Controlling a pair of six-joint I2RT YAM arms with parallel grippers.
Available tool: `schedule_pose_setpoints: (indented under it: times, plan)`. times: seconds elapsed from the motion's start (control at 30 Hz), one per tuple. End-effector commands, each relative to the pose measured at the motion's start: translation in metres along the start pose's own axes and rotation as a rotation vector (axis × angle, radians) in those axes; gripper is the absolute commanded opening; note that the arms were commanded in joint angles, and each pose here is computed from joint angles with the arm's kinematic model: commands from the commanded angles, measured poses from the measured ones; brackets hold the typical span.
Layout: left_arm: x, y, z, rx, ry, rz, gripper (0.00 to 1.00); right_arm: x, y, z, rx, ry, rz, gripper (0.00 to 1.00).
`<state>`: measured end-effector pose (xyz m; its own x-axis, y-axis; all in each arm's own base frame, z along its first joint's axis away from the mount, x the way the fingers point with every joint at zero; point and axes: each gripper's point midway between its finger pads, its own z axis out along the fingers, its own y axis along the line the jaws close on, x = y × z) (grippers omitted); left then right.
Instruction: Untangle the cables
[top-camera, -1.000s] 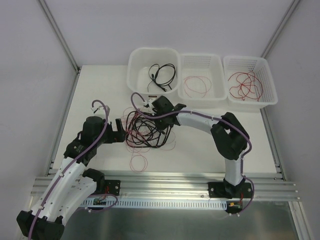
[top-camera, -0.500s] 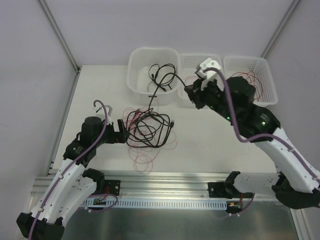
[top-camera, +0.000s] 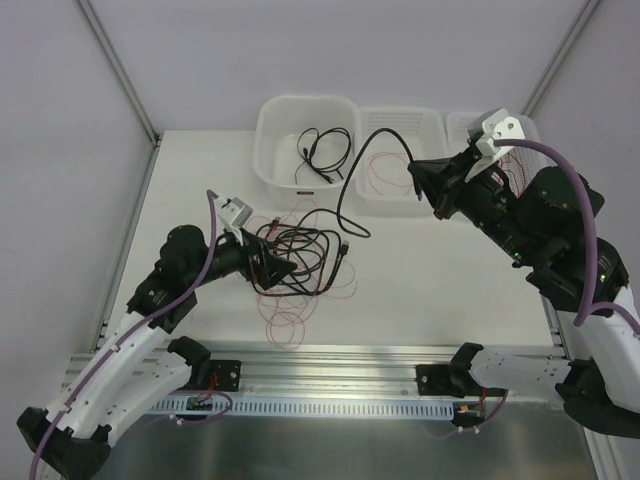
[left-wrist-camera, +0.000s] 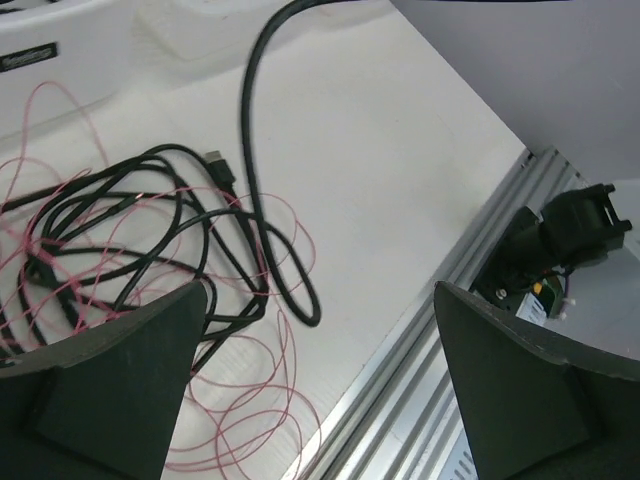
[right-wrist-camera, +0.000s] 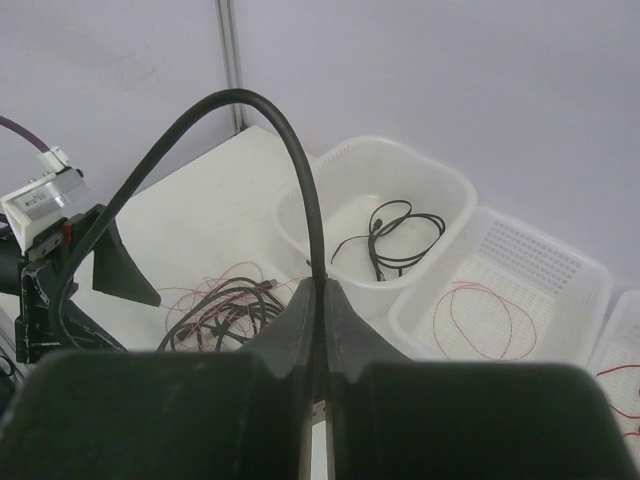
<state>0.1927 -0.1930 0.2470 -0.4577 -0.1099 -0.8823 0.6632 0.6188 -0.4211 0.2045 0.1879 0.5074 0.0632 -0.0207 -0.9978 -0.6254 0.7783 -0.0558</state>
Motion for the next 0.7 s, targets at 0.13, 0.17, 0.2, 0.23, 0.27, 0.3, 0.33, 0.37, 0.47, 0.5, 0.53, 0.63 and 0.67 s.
schedule_pose_setpoints:
  times: [0.13,0.17,0.2,0.23,0.27,0.3,0.33,0.37,0.47,0.5,0.53,0.63,0.67]
  plan:
    - [-0.028,-0.035,0.05,0.085,-0.023,0.129,0.98,-0.042,-0.006,-0.017,0.01,-0.097,0.055,0.01]
    - [-0.028,-0.032,0.055,0.063,-0.021,0.124,0.97,-0.04,-0.006,-0.017,0.011,-0.092,0.054,0.01]
    - [-0.026,-0.026,0.059,0.029,-0.019,0.119,0.95,-0.038,-0.005,-0.018,0.008,-0.088,0.053,0.01]
    - [-0.022,-0.017,0.065,-0.015,-0.008,0.102,0.93,-0.036,-0.005,-0.018,0.006,-0.083,0.053,0.01]
    - [-0.022,-0.002,0.067,-0.093,-0.021,0.095,0.9,-0.036,-0.005,-0.021,0.003,-0.087,0.055,0.01]
    - [-0.021,0.005,0.068,-0.128,-0.023,0.086,0.88,-0.032,-0.004,-0.02,0.003,-0.076,0.055,0.01]
    - [-0.02,0.01,0.069,-0.153,-0.024,0.083,0.86,-0.031,-0.005,-0.021,0.004,-0.076,0.055,0.01]
    - [-0.019,0.018,0.068,-0.193,-0.031,0.078,0.84,-0.03,-0.005,-0.022,0.004,-0.076,0.055,0.01]
    - [-0.018,0.017,0.065,-0.188,-0.034,0.08,0.84,-0.025,-0.007,-0.026,0.013,-0.068,0.045,0.01]
    - [-0.023,0.011,0.061,-0.165,-0.052,0.084,0.86,-0.024,-0.009,-0.026,0.02,-0.068,0.038,0.01]
    - [-0.026,0.008,0.059,-0.155,-0.065,0.088,0.87,-0.021,-0.009,-0.027,0.023,-0.06,0.035,0.01]
    - [-0.042,-0.004,0.043,-0.122,-0.13,0.125,0.89,-0.018,-0.01,-0.028,0.027,-0.057,0.03,0.01]
    - [-0.044,-0.004,0.039,-0.124,-0.145,0.134,0.89,-0.016,-0.009,-0.027,0.022,-0.051,0.029,0.01]
